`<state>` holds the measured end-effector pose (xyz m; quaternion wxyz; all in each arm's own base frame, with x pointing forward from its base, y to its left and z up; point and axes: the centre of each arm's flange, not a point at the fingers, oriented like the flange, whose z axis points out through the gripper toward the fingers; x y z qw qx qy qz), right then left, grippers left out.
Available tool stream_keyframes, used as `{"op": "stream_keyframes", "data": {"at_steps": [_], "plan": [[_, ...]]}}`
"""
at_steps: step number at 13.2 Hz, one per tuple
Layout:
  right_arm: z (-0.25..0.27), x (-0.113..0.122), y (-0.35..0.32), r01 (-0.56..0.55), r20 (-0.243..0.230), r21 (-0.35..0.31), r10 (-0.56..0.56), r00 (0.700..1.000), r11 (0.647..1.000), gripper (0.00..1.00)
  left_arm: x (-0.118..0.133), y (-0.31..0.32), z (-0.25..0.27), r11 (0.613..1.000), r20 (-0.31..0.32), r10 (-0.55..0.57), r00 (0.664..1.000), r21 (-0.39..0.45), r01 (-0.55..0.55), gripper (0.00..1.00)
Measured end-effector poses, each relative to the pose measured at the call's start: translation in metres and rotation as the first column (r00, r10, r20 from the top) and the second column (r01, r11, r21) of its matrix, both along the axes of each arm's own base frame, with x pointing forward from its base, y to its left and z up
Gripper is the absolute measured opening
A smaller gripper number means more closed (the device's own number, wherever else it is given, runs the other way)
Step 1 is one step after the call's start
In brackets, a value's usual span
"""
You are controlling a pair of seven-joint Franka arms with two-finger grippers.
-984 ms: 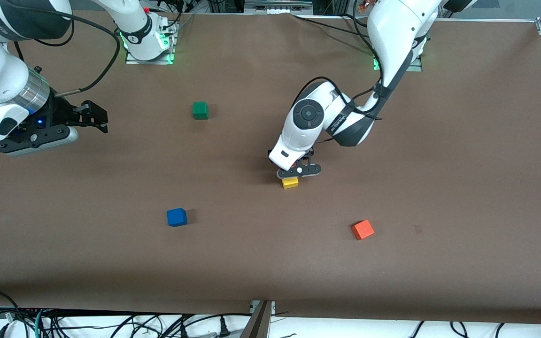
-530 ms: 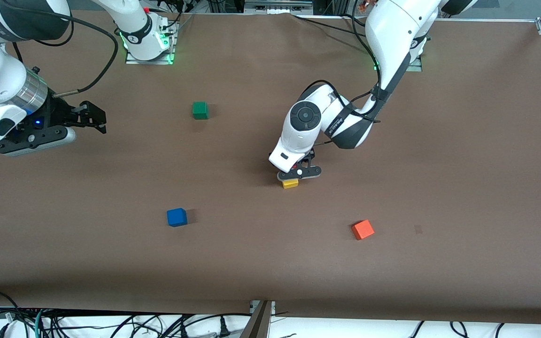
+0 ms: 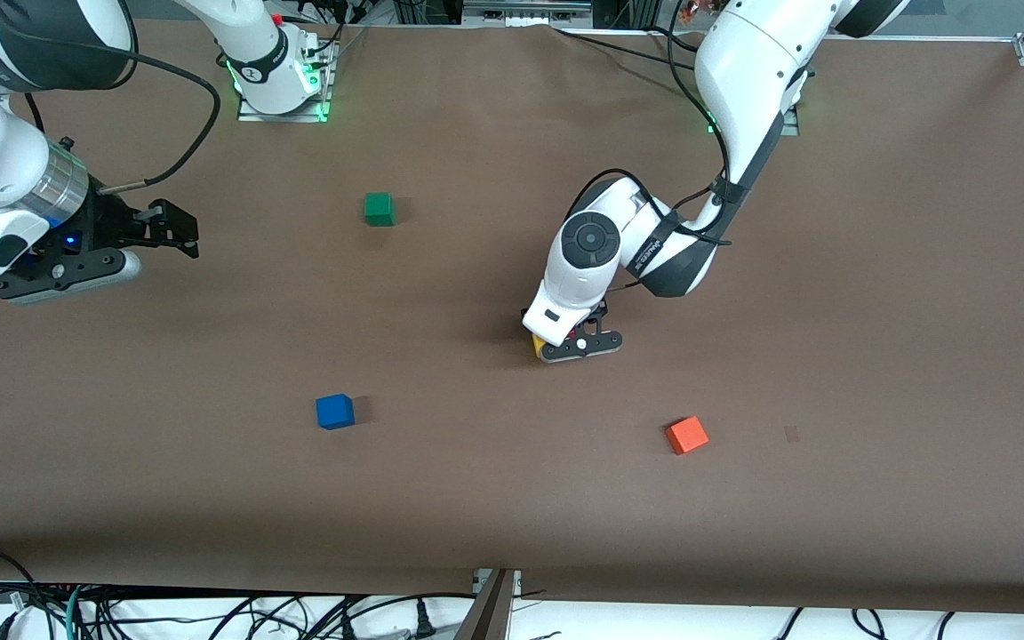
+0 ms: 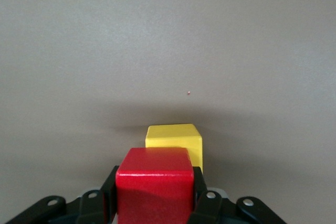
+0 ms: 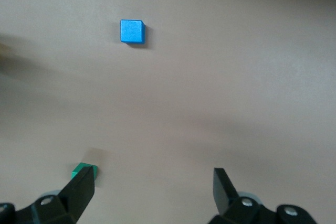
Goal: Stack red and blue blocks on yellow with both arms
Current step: 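Lower the red cube onto the yellow cube and open the left gripper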
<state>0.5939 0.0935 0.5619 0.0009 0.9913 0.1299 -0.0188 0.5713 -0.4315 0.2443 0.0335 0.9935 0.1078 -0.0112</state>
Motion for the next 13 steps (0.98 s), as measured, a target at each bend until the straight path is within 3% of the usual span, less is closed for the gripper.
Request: {"op": "stream_keyframes", "data": {"at_steps": [5,13], "plan": [[-0.0096,0.0054,-0.0104,0.019,-0.014,-0.004,-0.019,1.000,1.000,1.00,0.0016,-0.0041,0.0021,1.000,0.004,-0.001,1.000,-0.004,0.001,0.56],[-0.0101,0.0083,-0.0082,0.017,0.004,-0.002,-0.017,1.000,1.000,1.00,0.0039,-0.0080,-0.0008,1.000,0.002,0.000,1.000,-0.006,0.000,0.56]]}}
